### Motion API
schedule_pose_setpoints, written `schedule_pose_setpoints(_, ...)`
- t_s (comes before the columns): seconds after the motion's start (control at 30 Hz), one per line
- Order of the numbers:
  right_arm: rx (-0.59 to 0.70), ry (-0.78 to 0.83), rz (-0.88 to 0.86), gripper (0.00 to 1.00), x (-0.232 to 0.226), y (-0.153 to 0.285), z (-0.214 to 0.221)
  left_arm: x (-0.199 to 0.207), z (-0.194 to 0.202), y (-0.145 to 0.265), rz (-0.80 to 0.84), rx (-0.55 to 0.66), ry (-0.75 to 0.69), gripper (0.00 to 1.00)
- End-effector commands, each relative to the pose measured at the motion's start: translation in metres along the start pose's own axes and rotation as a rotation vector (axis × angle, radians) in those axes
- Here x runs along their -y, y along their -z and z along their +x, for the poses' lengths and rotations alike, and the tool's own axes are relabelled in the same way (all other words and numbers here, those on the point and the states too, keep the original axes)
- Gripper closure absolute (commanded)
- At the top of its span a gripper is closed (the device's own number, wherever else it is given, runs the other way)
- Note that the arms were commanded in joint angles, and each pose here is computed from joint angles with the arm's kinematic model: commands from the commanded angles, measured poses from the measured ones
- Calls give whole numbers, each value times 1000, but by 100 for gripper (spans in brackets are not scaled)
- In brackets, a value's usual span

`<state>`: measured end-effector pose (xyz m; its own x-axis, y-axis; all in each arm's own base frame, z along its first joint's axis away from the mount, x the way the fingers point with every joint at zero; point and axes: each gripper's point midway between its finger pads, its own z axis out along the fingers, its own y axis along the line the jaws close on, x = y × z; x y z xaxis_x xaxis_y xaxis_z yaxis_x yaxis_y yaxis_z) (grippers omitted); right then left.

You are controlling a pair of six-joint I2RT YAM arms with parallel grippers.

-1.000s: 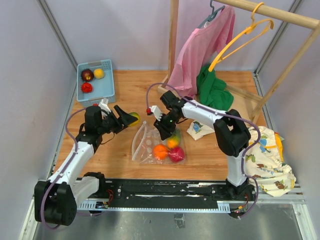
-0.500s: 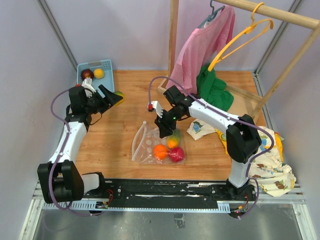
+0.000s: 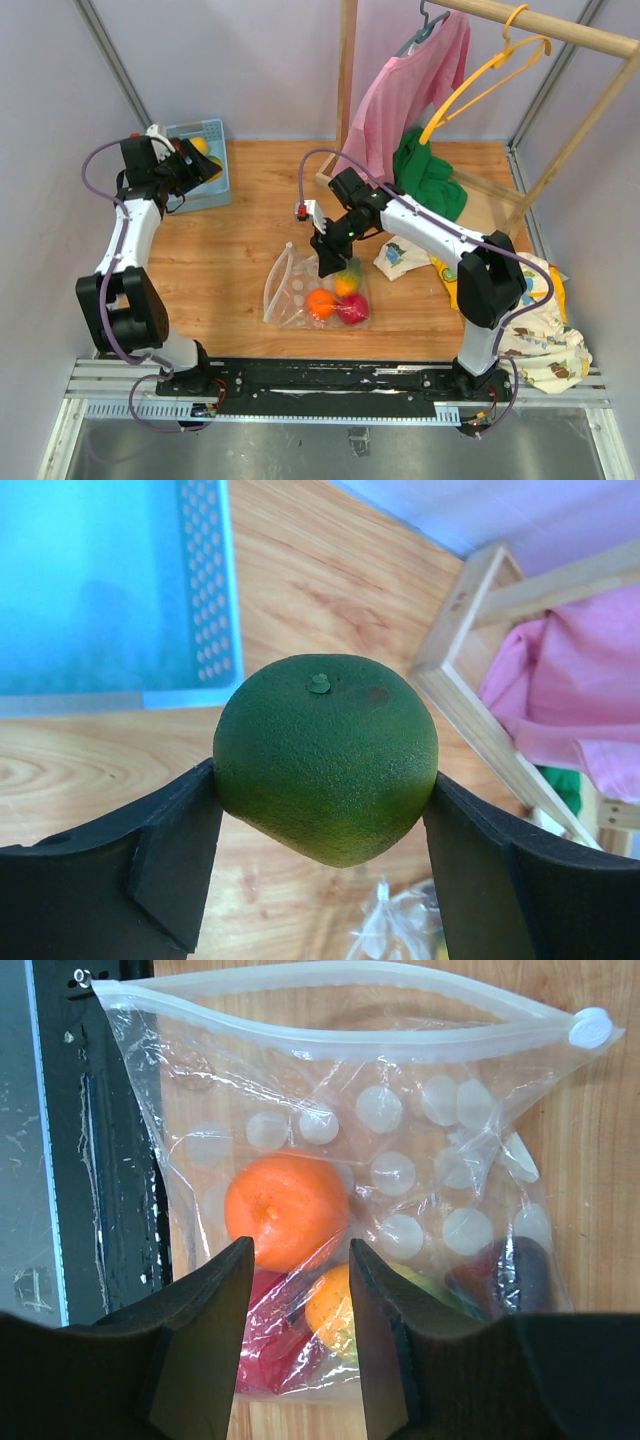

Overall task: Open the zip-top bag and remove the fake food
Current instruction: Place the fake fruit in the bin.

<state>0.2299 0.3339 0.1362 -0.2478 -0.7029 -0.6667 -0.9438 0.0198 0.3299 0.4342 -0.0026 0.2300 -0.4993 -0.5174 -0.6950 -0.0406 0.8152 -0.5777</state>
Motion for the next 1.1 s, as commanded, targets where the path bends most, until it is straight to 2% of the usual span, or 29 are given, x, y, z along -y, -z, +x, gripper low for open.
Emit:
schedule_pose_setpoints(0.0, 22, 28, -27, 55, -6, 12, -14, -28, -22, -15, -103, 20, -68, 60)
schedule_pose_setpoints(0.17, 3, 45, -14, 55, 1, 16, -14, -51, -38, -40, -183, 29, -73, 60)
schedule_pose_setpoints(0.53, 4, 25, 15, 55, 35, 29, -17, -97, -43, -85, -310, 16, -56, 62)
schedule_pose_setpoints(1.07, 68, -47, 47, 55, 80, 35, -21, -140, -59, -116, -453, 22, -99, 65)
